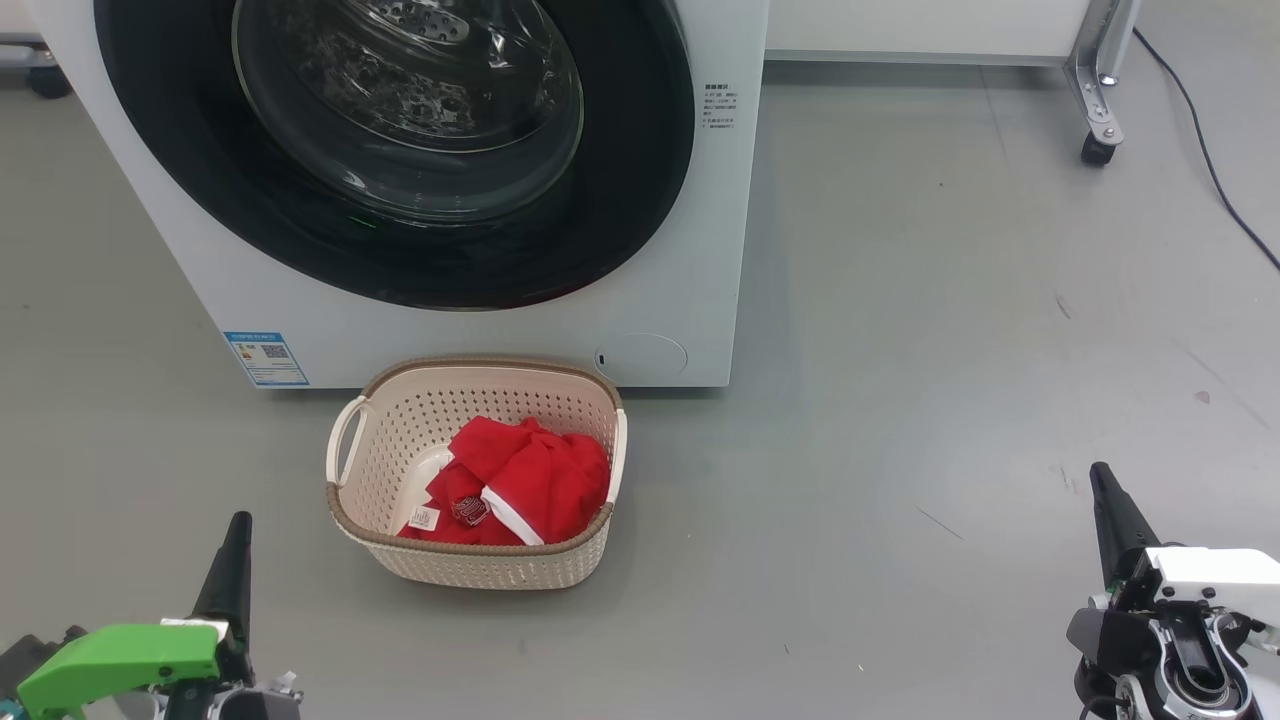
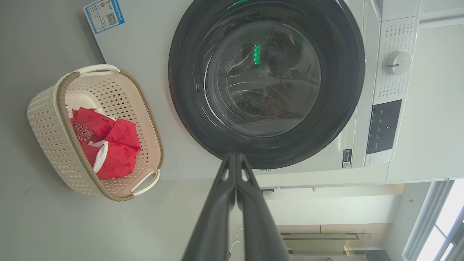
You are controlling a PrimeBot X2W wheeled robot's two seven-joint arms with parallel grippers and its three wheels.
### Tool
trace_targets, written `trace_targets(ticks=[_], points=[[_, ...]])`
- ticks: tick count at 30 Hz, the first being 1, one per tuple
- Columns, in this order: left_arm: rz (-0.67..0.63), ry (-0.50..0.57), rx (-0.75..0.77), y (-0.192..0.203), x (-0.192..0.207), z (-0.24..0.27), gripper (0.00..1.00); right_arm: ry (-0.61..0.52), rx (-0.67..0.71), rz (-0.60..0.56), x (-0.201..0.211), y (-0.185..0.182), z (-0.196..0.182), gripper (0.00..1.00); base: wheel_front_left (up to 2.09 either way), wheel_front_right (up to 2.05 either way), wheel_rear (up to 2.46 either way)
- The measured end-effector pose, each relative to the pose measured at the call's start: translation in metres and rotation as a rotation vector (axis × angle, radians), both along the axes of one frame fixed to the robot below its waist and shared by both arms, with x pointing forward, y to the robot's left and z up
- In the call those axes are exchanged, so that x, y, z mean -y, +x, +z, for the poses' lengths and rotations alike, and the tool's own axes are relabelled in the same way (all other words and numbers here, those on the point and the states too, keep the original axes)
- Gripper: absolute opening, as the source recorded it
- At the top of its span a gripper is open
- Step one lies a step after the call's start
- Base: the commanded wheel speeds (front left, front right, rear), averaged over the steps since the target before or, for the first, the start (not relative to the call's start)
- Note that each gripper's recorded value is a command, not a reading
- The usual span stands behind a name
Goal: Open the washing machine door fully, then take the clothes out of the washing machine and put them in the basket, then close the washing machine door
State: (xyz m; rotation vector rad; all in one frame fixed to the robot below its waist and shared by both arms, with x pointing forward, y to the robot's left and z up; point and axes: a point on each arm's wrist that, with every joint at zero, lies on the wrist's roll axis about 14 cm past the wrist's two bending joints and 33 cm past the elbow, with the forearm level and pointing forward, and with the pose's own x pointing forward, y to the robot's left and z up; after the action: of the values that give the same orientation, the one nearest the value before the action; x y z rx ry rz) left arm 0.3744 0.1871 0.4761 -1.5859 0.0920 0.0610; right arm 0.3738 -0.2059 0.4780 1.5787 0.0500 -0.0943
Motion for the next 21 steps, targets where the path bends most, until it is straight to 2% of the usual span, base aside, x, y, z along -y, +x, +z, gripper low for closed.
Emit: trace_targets(ticks=[21], points=[[-0.006,-0.001,0.001,0.0000,0.0007,0.0003,0.00,0.000,0.000,0.000,-0.0001,0.0000,0.0000,0.00,0.00,0.00,0.00]])
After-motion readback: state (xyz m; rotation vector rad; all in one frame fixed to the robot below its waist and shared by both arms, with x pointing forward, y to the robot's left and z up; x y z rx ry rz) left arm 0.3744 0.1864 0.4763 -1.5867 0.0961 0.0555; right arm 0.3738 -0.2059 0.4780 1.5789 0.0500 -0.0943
